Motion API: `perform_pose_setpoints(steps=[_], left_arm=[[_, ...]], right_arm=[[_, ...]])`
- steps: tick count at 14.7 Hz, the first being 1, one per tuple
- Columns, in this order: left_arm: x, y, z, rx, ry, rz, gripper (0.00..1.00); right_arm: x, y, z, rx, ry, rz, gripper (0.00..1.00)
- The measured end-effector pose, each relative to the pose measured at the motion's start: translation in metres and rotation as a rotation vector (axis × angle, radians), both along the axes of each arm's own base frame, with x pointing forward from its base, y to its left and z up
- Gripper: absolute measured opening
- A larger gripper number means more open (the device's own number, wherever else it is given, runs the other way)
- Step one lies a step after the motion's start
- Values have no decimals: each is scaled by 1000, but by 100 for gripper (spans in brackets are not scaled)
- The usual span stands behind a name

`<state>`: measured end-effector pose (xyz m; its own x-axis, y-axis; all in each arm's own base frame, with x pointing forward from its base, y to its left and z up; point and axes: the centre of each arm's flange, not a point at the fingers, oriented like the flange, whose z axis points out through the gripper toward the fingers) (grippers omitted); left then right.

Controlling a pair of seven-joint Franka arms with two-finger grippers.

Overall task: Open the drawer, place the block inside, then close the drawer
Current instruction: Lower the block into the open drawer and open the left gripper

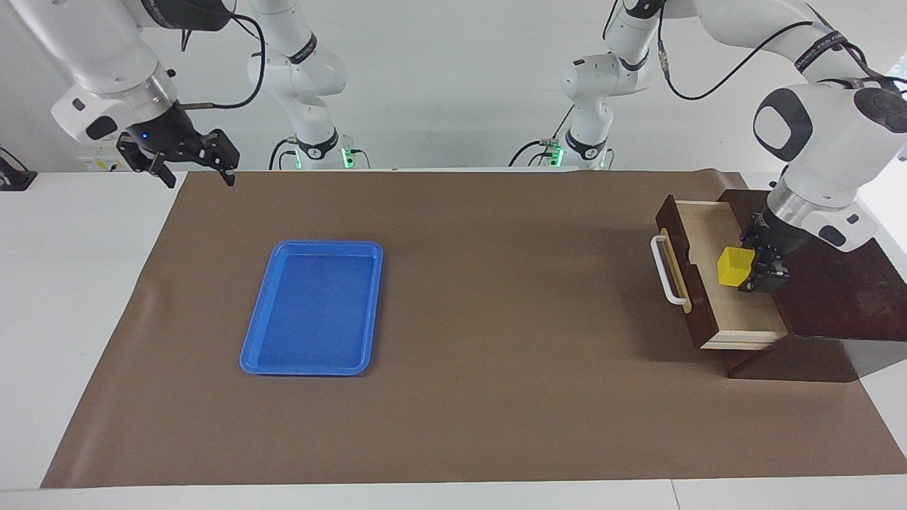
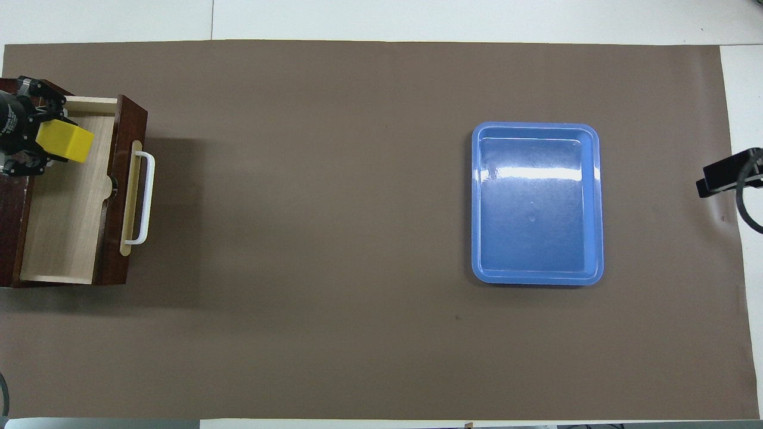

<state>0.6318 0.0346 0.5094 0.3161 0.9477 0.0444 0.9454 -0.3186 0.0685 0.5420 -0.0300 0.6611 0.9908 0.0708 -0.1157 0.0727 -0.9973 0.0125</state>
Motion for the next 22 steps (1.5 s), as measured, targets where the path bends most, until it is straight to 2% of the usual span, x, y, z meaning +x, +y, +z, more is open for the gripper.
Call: perform_pose_setpoints(steps=[3, 6, 13, 17, 22], left_arm=[[-6, 5, -7, -13, 12, 79, 57], [-14, 13, -27, -19, 52, 147, 57], [-31, 12, -56, -29, 109, 184, 57], [-38, 18, -64, -29, 126, 195, 57], [-48, 19, -73, -36, 137, 202, 57]], right_arm=[[-22, -1, 9, -12, 40, 36, 100], [-33, -1, -5, -9, 60, 39, 100], [-21, -15, -45, -16, 9, 19, 100], [-12, -19, -59, -15, 20, 13, 100], [-8, -19, -48, -15, 15, 13, 100]])
